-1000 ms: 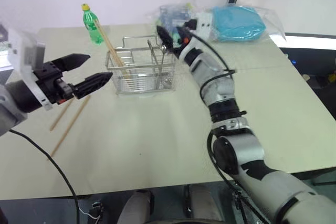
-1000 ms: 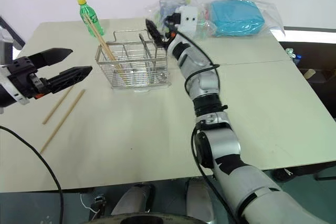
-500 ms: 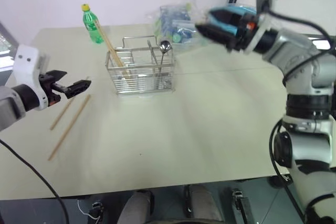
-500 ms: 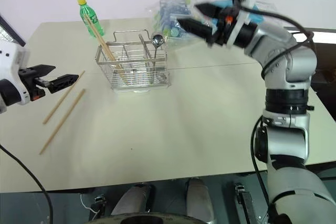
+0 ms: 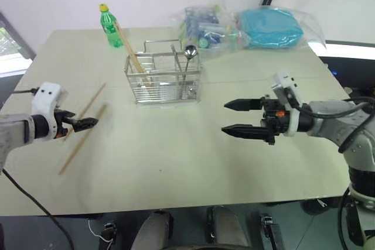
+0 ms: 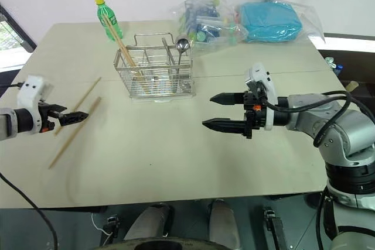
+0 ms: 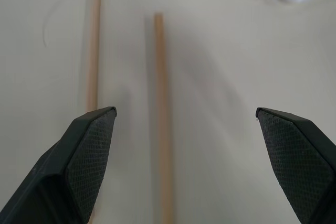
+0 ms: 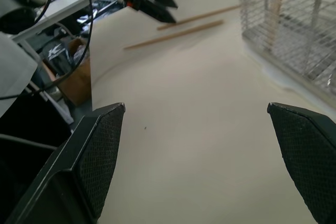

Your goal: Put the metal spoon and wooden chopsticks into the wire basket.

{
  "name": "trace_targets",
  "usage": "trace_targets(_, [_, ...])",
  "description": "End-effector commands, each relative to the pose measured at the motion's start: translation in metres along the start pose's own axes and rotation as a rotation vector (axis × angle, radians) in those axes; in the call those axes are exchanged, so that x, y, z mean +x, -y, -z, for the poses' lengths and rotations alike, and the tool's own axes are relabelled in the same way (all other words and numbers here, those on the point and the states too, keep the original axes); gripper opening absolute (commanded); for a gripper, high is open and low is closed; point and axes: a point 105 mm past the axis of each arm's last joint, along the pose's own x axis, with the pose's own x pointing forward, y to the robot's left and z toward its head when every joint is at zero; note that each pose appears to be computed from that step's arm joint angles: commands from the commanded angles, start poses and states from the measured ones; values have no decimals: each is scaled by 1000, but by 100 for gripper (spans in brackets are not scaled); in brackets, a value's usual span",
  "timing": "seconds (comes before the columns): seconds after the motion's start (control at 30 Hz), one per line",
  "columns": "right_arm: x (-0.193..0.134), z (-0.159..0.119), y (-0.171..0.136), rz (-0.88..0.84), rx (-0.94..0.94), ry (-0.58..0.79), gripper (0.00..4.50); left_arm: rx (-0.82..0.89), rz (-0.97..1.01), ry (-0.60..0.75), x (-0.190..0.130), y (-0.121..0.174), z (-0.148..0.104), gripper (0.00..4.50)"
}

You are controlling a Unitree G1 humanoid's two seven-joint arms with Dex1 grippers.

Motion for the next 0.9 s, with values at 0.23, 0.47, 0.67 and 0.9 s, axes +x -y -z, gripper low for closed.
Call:
trace_targets(0.23, [-3,-5,-10,35,2,43,448,-7,33,-40,37,-3,10,450])
trace_targets(0.47, [-3,-5,-10,61,19,54,450,-8,65,-87,63,-3,16,395])
trace_targets(0.67, [-6,0,-13,57,33,35,450,0,99,-79,65,0,9,119])
trace_targets(0.9, [-6,2,-11,57,30,28,450,2,107,-51,60,0,2,7])
